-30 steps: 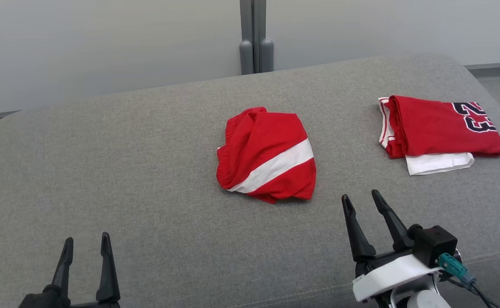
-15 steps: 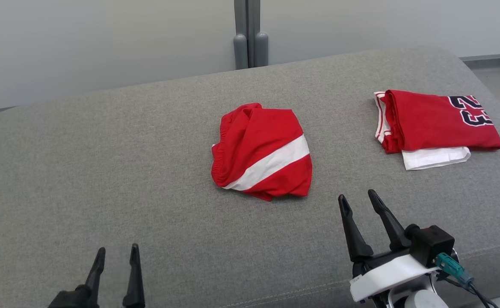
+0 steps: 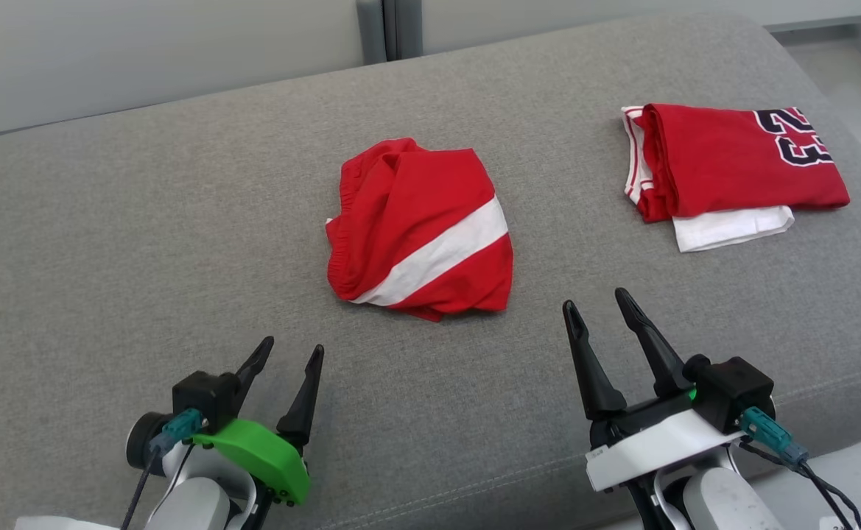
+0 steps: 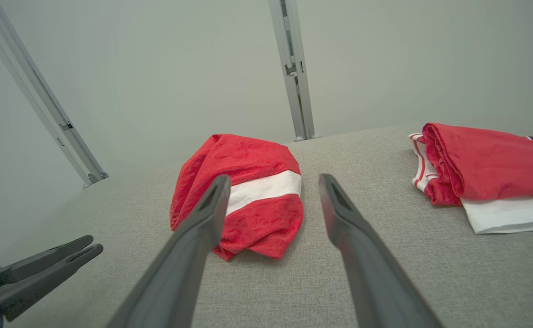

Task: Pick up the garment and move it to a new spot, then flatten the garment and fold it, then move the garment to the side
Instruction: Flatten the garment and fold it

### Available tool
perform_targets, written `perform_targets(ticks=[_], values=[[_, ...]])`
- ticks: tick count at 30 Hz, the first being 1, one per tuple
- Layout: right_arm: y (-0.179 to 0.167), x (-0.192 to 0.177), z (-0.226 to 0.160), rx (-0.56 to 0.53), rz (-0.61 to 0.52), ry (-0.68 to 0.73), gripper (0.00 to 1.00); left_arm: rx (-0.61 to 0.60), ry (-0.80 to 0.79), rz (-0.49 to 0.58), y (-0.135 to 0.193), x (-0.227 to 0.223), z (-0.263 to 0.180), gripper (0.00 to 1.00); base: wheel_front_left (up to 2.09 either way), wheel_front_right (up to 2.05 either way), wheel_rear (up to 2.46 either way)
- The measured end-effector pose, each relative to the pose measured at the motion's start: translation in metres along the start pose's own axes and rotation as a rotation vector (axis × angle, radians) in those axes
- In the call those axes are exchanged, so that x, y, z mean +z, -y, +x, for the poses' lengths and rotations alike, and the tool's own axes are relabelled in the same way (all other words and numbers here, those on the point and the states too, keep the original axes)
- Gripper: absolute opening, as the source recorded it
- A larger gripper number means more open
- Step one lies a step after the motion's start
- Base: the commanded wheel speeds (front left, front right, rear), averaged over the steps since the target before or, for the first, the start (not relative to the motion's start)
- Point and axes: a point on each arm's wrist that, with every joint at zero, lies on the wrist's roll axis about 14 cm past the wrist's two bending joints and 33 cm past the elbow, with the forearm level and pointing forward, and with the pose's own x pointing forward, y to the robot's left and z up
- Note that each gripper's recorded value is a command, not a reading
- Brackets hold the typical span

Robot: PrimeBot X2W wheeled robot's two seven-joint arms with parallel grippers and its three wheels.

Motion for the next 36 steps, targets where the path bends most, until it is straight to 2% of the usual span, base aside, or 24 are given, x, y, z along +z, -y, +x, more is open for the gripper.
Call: perform_targets(ticks=[7,11,21,22,23,25,30,36], values=[[0.016,-0.002,-0.004,-0.05,-0.011,-0.01,1.0,-0.049,-0.088,0.026,0.001,-0.016,0.034,1.0,0.0,0.0,0.0],[0.027,-0.003,-0.01,-0.089,-0.019,-0.02,1.0,-0.094,-0.18,0.042,0.008,-0.04,0.05,1.0,0.0,0.0,0.0],[0.037,-0.013,-0.013,-0.125,-0.024,-0.055,1.0,-0.095,-0.184,0.028,-0.002,-0.038,0.083,1.0,0.0,0.0,0.0],[0.037,-0.015,-0.012,-0.125,-0.024,-0.059,1.0,-0.093,-0.181,0.029,-0.003,-0.037,0.085,0.95,0.0,0.0,0.0],[0.038,-0.016,-0.012,-0.125,-0.023,-0.062,1.0,-0.095,-0.178,0.028,-0.003,-0.037,0.086,0.46,0.0,0.0,0.0],[0.038,-0.017,-0.011,-0.124,-0.024,-0.065,1.0,-0.112,-0.166,0.025,0.002,-0.034,0.089,0.0,0.0,0.0,0.0],[0.036,-0.018,-0.009,-0.116,-0.025,-0.068,1.0,-0.203,-0.119,0.041,0.029,-0.02,0.093,0.0,0.0,0.0,0.0],[0.033,-0.013,-0.011,-0.109,-0.026,-0.053,1.0,-0.31,-0.018,0.018,0.068,0.017,0.096,0.0,0.0,0.0,0.0]])
